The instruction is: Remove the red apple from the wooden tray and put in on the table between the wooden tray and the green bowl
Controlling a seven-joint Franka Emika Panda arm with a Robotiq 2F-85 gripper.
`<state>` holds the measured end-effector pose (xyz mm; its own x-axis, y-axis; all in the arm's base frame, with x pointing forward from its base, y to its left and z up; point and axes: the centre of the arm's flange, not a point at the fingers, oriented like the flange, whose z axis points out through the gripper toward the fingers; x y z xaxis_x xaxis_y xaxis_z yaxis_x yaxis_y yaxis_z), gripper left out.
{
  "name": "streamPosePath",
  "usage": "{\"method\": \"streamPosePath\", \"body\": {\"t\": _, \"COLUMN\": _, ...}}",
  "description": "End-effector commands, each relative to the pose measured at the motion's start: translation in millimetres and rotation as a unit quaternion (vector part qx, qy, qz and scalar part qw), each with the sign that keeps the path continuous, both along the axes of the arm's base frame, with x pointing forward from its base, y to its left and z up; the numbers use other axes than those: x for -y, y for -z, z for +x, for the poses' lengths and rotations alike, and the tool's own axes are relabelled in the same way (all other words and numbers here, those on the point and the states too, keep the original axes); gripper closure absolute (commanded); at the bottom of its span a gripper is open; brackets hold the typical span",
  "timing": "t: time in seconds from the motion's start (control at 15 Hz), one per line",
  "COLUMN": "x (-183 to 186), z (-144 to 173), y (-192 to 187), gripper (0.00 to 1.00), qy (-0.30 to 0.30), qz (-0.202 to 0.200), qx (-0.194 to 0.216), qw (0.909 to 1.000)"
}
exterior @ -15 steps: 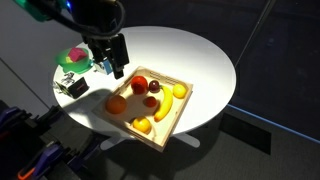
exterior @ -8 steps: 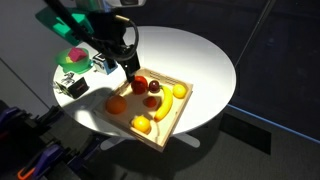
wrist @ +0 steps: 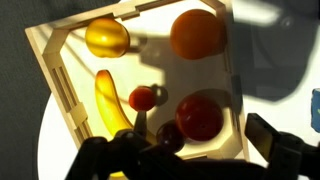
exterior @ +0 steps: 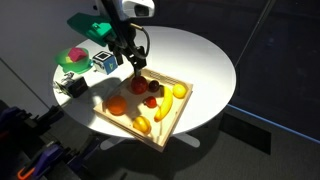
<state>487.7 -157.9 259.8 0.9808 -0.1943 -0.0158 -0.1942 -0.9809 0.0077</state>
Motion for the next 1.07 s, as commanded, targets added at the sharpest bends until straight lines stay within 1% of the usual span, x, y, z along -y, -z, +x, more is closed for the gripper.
{"method": "streamPosePath", "body": {"t": 0.0, "x": 0.6, "z": 42.7, "y": 6.8, "gripper": 0.00, "qy": -0.006, "qz": 0.003, "qx": 0.001, "qw": 1.0000}}
{"method": "streamPosePath", "body": {"t": 0.2, "x": -1.8, "z": 66.9, "y": 19.6, "gripper": 0.00, "qy": -0.015, "qz": -0.001, "qx": 0.000, "qw": 0.9999}}
{"method": "streamPosePath", "body": {"t": 0.53, "x": -12.0, "z": 95.3, "y": 46.3, "gripper": 0.00, "qy": -0.031, "qz": 0.004, "qx": -0.009, "qw": 0.9995}}
{"method": "streamPosePath", "body": {"t": 0.73, "x": -20.2, "z": 106.0, "y": 59.3, "gripper": 0.00, "qy": -0.040, "qz": 0.009, "qx": -0.016, "qw": 0.9990}}
{"method": "streamPosePath", "body": {"t": 1.0, "x": -27.3, "z": 110.0, "y": 65.8, "gripper": 0.00, "qy": -0.047, "qz": 0.011, "qx": -0.021, "qw": 0.9986}}
